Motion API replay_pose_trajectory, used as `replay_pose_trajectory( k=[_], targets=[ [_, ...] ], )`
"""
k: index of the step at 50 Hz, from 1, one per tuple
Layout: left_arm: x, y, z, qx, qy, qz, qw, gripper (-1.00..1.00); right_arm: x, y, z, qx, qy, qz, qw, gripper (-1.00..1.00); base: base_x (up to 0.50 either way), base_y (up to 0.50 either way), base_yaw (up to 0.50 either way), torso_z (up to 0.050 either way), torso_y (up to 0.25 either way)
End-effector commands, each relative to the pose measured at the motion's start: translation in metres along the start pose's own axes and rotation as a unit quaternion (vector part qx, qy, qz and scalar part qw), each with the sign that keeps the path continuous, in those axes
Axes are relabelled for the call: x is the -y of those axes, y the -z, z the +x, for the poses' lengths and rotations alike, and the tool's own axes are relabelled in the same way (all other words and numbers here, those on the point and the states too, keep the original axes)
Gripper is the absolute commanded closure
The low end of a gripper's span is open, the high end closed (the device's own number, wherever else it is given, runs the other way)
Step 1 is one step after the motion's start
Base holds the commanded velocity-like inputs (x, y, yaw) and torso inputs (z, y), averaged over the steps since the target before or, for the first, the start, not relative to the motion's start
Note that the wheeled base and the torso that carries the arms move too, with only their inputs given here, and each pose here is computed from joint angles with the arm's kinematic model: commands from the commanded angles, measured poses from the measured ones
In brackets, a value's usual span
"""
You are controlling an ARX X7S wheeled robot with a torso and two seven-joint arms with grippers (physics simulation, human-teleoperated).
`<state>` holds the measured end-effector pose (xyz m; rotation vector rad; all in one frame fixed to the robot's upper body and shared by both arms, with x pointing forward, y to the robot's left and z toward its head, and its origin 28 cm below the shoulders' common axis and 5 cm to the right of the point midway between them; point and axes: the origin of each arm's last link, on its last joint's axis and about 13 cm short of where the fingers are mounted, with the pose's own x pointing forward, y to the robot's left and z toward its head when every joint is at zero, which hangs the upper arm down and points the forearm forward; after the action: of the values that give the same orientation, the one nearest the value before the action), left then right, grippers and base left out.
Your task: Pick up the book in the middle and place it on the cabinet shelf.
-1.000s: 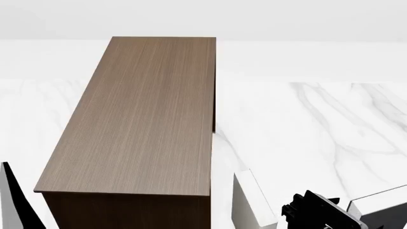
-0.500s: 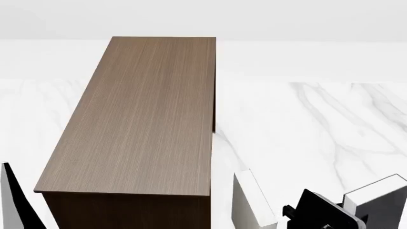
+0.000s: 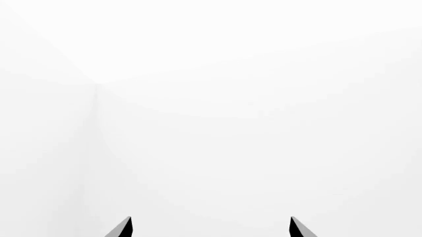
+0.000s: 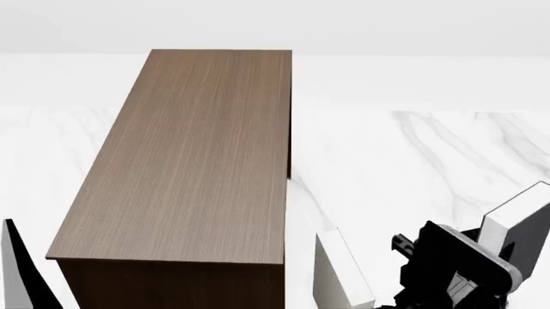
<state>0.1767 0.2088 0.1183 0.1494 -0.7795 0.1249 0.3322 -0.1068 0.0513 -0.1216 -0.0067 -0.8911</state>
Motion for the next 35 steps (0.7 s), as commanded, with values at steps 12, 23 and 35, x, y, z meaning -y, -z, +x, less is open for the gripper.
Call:
replay_pose_trajectory(
  k=[12,23,35],
  targets=[
    [-0.002,0.0,0.003,0.007,-0.005,0.004,1.0,-1.0,0.041,-0.117,-0.003,0.194,0.045,0.097,0.975,1.0,0.0,0.0,0.0,0.0,0.002],
    [-0.002,-0.001,0.003,0.008,-0.005,0.006,1.0,-1.0,0.055,-0.154,-0.012,0.245,-0.02,0.154,0.957,1.0,0.0,0.0,0.0,0.0,0.001],
    [-0.002,-0.001,0.003,0.009,-0.005,0.007,1.0,-1.0,0.062,-0.189,-0.023,0.196,-0.171,0.304,0.916,1.0,0.0,0.0,0.0,0.0,0.001]
  ],
)
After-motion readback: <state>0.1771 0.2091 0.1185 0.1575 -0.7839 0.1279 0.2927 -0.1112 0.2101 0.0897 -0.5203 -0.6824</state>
